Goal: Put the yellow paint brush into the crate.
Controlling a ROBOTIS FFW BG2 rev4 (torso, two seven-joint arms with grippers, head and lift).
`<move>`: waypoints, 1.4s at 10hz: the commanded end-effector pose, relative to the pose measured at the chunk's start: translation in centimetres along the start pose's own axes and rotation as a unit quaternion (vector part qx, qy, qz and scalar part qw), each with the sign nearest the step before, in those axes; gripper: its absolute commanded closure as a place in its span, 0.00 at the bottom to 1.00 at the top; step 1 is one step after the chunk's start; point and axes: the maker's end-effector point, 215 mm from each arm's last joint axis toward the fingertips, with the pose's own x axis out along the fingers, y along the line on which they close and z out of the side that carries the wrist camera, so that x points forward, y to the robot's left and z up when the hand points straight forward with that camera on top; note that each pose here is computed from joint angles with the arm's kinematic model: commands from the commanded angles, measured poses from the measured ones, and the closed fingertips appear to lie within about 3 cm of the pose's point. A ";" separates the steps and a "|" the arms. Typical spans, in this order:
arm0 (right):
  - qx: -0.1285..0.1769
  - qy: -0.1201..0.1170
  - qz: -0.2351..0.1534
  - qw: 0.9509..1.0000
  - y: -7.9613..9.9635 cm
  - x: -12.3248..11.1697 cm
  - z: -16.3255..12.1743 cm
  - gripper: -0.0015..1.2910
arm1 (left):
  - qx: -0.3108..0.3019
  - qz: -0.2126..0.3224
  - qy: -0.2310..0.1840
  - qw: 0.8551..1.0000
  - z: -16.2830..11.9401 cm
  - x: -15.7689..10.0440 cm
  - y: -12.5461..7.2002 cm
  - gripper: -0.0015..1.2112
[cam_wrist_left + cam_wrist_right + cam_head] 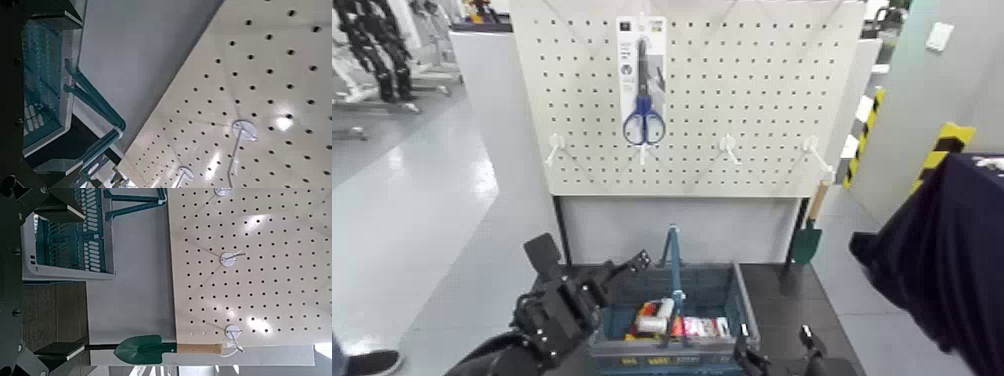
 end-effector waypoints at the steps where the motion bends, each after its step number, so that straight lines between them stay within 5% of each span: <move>1: 0.000 0.000 0.000 1.000 0.0 0.0 0.0 0.12 | 0.069 0.020 -0.022 0.997 3.1 -0.9 0.0 0.06; 6: 0.000 -0.001 -0.005 1.000 -0.6 -0.2 0.1 0.12 | 0.245 0.121 -0.078 0.959 7.2 -6.0 1.3 0.06; 10: 0.000 -0.002 -0.007 1.000 -0.8 -0.3 0.2 0.12 | 0.304 0.176 -0.076 0.933 4.8 -10.4 3.1 0.06; 14: 0.001 -0.006 -0.009 1.000 -0.9 -0.5 0.4 0.12 | 0.295 0.207 -0.087 0.929 1.3 -13.6 3.9 0.06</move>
